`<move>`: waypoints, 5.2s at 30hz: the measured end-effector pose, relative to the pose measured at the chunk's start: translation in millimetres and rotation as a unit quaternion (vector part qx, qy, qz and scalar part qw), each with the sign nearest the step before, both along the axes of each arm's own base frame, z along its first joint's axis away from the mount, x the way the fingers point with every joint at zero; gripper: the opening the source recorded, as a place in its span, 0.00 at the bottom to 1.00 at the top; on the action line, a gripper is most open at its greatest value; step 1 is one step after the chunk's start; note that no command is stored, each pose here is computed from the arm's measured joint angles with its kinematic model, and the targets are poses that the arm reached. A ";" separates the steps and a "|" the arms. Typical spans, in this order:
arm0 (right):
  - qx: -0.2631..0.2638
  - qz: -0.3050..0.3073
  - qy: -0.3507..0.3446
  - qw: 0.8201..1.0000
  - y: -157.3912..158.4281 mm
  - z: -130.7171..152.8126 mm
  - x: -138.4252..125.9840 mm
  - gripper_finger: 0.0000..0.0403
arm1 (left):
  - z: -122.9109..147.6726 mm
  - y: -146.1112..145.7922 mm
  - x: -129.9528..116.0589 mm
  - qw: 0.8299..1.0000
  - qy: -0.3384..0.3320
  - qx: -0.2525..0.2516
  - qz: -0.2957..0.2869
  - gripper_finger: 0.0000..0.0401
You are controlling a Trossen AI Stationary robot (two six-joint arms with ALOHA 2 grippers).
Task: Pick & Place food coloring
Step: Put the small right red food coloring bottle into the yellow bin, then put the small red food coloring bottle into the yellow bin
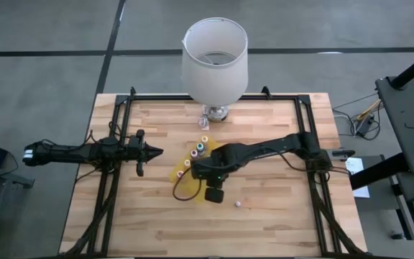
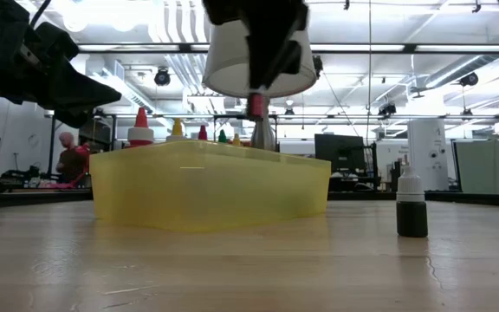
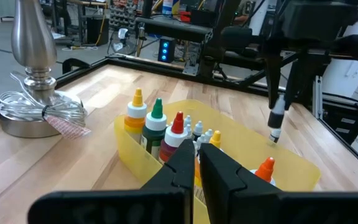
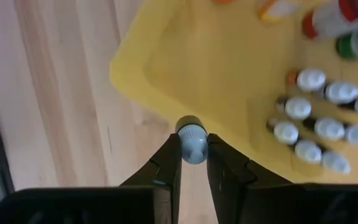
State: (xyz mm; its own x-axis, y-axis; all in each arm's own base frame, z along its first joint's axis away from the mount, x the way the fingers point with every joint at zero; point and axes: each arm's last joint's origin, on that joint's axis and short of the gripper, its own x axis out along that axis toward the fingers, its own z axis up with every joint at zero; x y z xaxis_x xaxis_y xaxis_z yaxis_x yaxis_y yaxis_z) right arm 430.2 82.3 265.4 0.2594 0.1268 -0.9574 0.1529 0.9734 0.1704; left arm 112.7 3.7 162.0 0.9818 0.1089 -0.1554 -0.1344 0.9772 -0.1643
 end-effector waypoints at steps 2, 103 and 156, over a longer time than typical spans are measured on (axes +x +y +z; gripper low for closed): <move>-0.002 0.005 -0.007 1.000 -2.2 -1.0 8.0 0.12 | 0.0 0.0 0.0 1.000 0.000 0.000 0.000 0.00; -0.055 -0.229 0.006 0.972 -53.0 -86.7 42.0 0.26 | 0.1 0.0 0.0 1.000 0.000 0.000 0.000 0.00; 0.004 -0.051 -0.060 0.997 9.9 -22.8 31.3 0.29 | 0.0 0.0 0.0 1.000 0.000 0.000 0.000 0.00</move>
State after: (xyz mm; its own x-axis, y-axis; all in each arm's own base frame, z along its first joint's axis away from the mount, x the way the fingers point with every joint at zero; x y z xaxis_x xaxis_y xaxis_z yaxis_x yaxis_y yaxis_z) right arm 461.5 92.2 242.6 0.3831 0.1014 -0.9181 0.2295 0.9523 0.2010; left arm 112.7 3.7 162.1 0.9819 0.1088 -0.1550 -0.1342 0.9773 -0.1641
